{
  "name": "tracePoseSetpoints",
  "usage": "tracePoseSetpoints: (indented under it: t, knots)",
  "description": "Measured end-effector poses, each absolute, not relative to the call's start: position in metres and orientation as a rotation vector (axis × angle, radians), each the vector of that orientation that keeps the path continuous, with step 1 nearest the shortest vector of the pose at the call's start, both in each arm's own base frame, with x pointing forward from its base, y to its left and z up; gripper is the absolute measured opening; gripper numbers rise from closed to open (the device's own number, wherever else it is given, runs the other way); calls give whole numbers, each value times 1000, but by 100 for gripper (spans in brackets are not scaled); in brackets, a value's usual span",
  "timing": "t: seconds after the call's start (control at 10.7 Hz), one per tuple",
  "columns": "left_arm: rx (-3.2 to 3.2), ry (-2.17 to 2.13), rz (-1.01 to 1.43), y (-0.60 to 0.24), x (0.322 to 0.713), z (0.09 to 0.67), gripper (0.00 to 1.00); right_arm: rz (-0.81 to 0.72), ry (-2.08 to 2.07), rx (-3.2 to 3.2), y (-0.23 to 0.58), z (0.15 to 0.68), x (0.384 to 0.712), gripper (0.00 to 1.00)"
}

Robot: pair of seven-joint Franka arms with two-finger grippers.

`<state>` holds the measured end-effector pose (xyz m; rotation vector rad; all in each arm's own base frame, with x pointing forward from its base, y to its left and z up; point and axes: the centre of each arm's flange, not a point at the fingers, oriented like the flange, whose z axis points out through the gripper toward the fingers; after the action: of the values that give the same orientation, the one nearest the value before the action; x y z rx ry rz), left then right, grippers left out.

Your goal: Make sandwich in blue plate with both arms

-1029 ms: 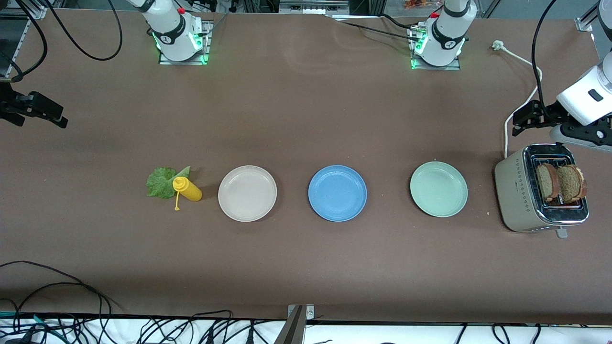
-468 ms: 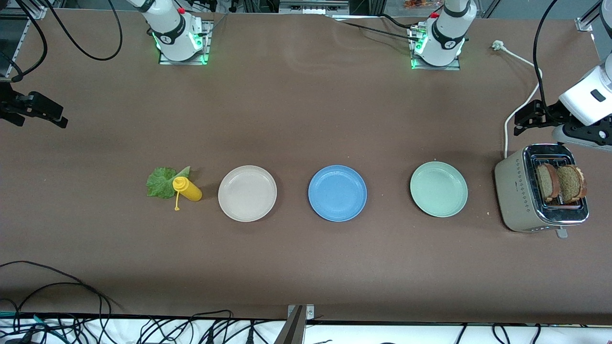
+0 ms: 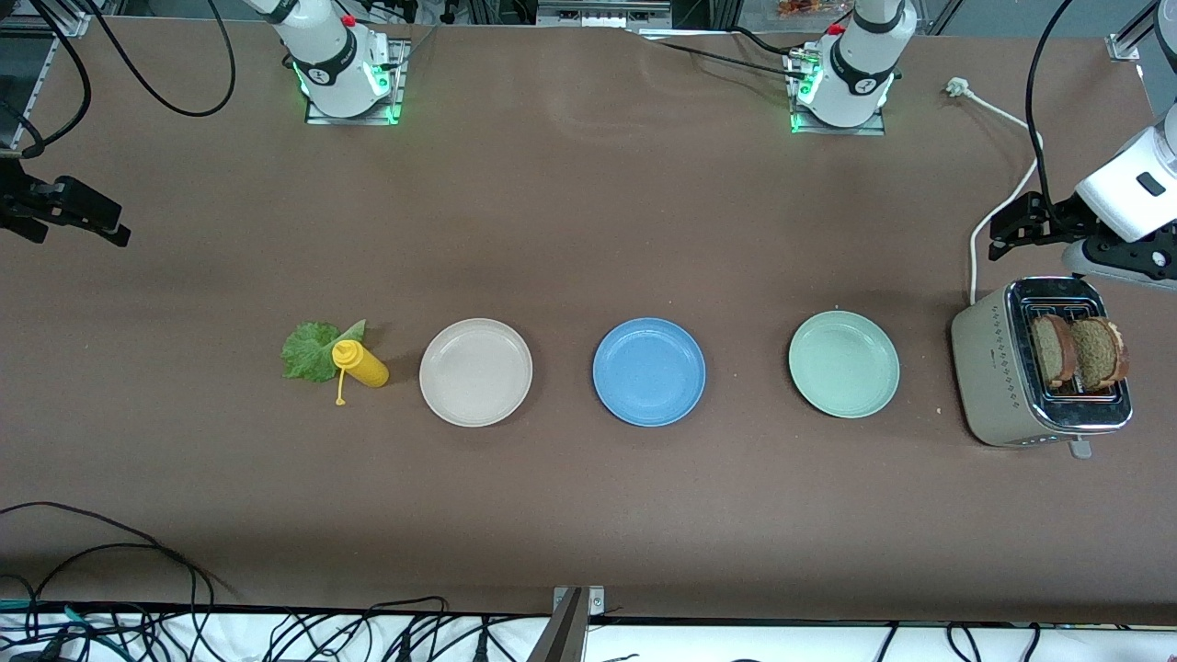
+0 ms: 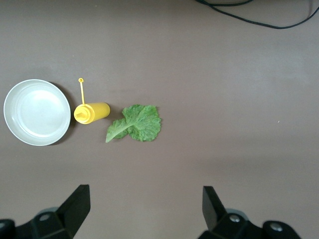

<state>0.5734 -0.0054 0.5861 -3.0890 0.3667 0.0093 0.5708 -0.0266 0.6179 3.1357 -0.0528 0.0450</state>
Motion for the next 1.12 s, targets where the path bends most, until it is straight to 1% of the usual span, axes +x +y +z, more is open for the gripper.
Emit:
tracePoseSetpoints:
  t: [1.12]
  knots:
    - [-3095, 336, 54, 6, 571, 583, 100, 46, -57, 3136, -28, 618, 571, 100]
